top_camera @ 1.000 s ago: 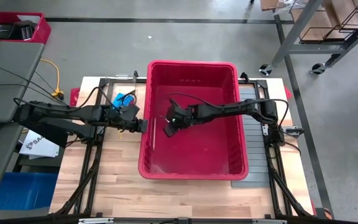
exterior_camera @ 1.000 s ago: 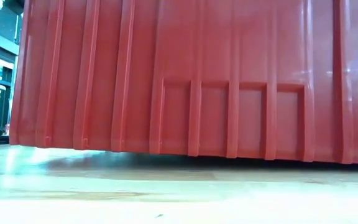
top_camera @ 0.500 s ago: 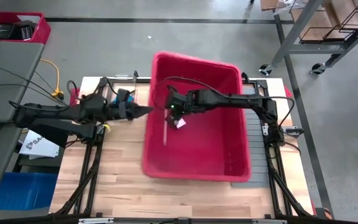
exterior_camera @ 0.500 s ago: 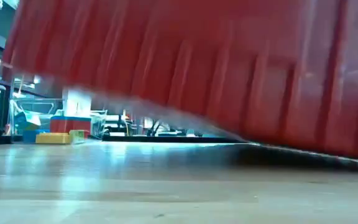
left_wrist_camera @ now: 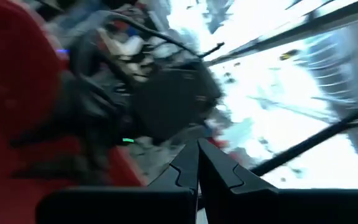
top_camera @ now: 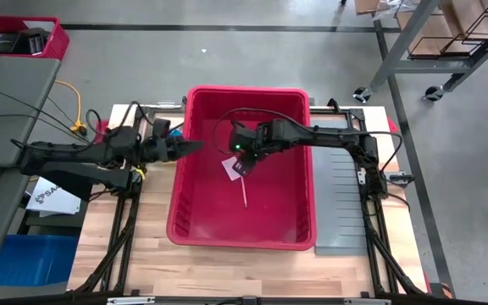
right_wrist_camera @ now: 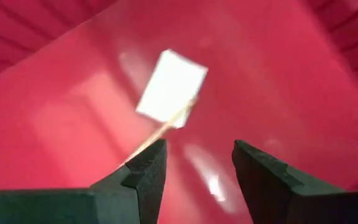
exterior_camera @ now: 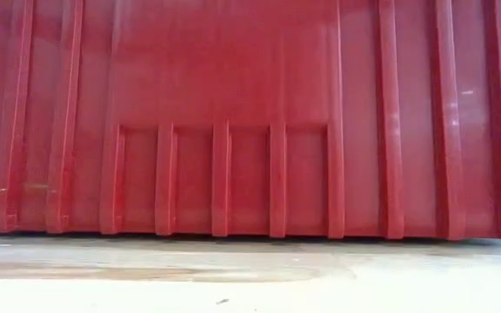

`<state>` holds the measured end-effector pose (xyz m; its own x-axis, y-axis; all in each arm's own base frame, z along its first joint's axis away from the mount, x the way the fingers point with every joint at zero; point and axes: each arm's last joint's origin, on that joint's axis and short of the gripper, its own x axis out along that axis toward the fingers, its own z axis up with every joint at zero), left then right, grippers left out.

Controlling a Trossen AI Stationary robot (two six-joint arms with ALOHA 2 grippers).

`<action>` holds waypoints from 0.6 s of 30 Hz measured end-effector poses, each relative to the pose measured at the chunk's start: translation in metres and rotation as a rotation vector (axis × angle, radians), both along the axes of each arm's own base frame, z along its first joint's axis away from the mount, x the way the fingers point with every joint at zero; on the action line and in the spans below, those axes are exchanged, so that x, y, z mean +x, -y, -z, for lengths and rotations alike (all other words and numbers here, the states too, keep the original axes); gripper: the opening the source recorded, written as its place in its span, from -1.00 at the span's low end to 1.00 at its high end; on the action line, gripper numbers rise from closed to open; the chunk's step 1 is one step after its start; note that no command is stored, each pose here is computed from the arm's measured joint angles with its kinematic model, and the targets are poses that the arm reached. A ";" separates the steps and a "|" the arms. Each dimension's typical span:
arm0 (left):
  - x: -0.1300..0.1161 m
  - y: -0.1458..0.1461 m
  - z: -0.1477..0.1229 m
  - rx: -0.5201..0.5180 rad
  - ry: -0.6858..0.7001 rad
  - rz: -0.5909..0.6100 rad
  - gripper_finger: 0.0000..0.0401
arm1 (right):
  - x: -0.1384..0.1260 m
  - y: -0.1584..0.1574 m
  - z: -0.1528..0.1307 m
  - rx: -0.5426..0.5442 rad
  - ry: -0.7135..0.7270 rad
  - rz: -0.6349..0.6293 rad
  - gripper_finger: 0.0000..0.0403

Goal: Sort Items/Unsort Items

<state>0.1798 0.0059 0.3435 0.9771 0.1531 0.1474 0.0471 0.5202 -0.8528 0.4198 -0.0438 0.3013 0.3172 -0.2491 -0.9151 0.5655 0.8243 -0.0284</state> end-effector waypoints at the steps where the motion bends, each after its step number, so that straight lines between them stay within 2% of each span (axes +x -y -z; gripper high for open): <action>1: -0.002 -0.001 0.002 0.009 -0.026 -0.018 -1.00 | 0.001 -0.001 0.002 0.029 0.005 -0.003 -0.13; 4: -0.014 -0.003 0.005 0.017 -0.091 -0.085 -1.00 | 0.003 -0.001 0.016 0.140 0.005 0.029 -0.13; 9: -0.042 -0.005 0.000 0.048 -0.096 -0.174 -1.00 | 0.013 0.002 0.054 0.312 0.022 0.174 -0.13; 14: -0.071 -0.006 -0.008 0.042 -0.020 -0.249 -1.00 | 0.020 -0.003 0.095 0.360 -0.022 0.288 -0.13; 18: -0.088 -0.007 -0.006 0.035 -0.033 -0.281 -1.00 | 0.021 -0.007 0.123 0.370 -0.076 0.374 -0.13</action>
<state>0.0921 0.0129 0.3497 0.9016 0.4138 0.1264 -0.1304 0.5385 -0.8325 0.4406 -0.0371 0.1787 0.1977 0.0119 -0.9802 0.8303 0.5295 0.1739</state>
